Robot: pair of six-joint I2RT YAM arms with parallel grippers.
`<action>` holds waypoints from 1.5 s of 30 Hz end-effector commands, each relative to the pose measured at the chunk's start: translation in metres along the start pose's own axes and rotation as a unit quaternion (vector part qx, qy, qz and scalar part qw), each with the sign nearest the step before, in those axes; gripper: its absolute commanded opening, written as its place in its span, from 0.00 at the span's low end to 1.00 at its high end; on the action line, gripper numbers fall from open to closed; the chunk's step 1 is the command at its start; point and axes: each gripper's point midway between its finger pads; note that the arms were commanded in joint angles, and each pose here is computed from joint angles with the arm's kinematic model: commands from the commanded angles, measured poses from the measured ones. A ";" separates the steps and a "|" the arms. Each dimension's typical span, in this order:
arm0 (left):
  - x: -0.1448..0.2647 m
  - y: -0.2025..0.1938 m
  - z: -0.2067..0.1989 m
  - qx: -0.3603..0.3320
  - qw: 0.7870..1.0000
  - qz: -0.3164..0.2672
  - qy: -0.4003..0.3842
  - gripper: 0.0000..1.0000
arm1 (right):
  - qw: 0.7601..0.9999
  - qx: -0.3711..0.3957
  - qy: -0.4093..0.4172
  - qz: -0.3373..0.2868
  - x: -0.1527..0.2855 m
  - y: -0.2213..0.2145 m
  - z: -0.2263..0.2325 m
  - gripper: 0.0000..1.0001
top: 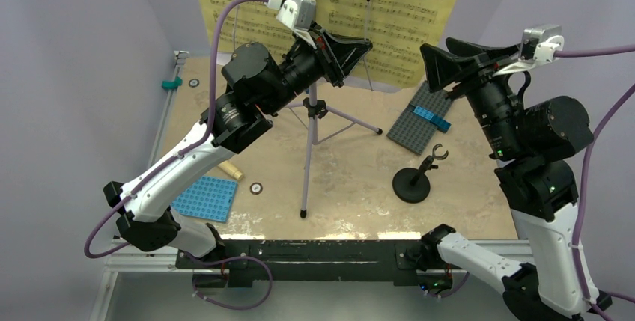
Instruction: Pack up the instrument practice props
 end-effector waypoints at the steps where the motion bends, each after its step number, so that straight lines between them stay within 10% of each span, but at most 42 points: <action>1: 0.002 0.020 -0.016 0.004 0.999 -0.027 -0.029 0.00 | 1.000 0.002 -0.003 -0.004 -0.007 0.000 -0.001 0.63; 10: 0.002 0.018 -0.015 0.006 0.999 -0.025 -0.028 0.00 | 1.000 0.009 0.005 0.005 -0.022 0.000 0.003 0.60; 24: 0.004 0.016 -0.019 0.007 0.999 -0.019 -0.037 0.00 | 1.000 0.009 -0.008 -0.003 -0.009 0.005 -0.003 0.00; 45: -0.002 0.025 -0.014 0.006 0.998 -0.054 -0.032 0.00 | 0.999 -0.004 0.043 -0.027 0.095 0.002 0.004 0.00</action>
Point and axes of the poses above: each gripper's point midway between its finger pads, its own x axis back along the fingers, its own z axis along the line the jaws close on, y = z × x, and after that the axes turned 10 degrees about x, right-handed
